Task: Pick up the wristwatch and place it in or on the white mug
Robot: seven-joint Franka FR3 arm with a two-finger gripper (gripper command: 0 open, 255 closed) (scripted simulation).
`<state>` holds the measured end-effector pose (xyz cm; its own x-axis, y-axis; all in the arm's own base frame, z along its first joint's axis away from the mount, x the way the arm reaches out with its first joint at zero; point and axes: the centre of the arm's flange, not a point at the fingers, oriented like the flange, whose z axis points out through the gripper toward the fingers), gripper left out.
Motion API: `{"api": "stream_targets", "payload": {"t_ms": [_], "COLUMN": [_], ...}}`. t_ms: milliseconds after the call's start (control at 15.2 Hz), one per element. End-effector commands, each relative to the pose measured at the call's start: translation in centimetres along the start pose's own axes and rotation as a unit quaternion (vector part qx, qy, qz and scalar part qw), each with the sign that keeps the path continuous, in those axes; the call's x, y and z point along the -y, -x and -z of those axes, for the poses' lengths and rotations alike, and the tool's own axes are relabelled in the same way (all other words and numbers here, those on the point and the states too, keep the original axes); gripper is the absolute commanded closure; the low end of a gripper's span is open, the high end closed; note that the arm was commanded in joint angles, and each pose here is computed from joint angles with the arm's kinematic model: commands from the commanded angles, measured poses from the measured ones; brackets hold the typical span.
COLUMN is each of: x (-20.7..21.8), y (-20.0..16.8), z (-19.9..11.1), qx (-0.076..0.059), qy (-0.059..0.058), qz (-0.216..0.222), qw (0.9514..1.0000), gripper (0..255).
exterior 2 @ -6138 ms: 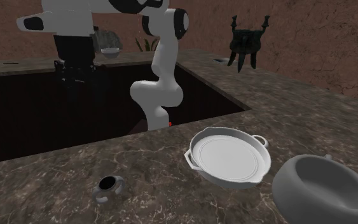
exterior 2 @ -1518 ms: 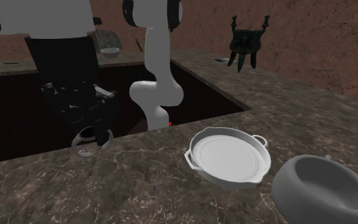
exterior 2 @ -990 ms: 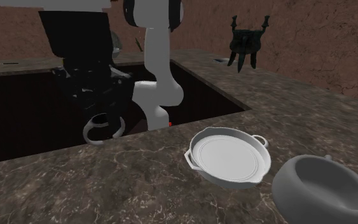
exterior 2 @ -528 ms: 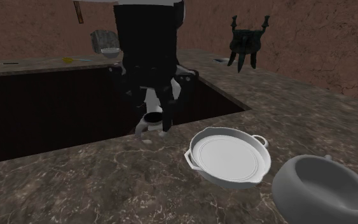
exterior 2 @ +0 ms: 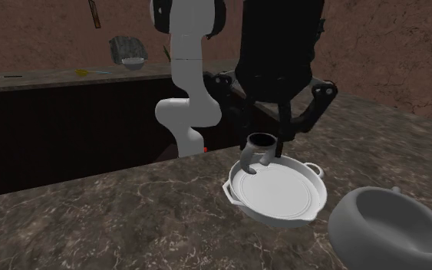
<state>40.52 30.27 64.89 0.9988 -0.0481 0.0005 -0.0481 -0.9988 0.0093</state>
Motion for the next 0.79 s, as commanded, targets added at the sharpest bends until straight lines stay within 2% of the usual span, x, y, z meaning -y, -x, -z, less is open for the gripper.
{"api": "stream_targets", "payload": {"t_ms": [0,726], "x": [2.6,16.4], "y": [1.2,5.7], "z": [0.1,0.9], "qx": [0.000,0.000], "qy": [0.000,0.000], "qz": [-0.001,-0.001], "qw": [1.0000,1.0000], "gripper": [255,255]}}
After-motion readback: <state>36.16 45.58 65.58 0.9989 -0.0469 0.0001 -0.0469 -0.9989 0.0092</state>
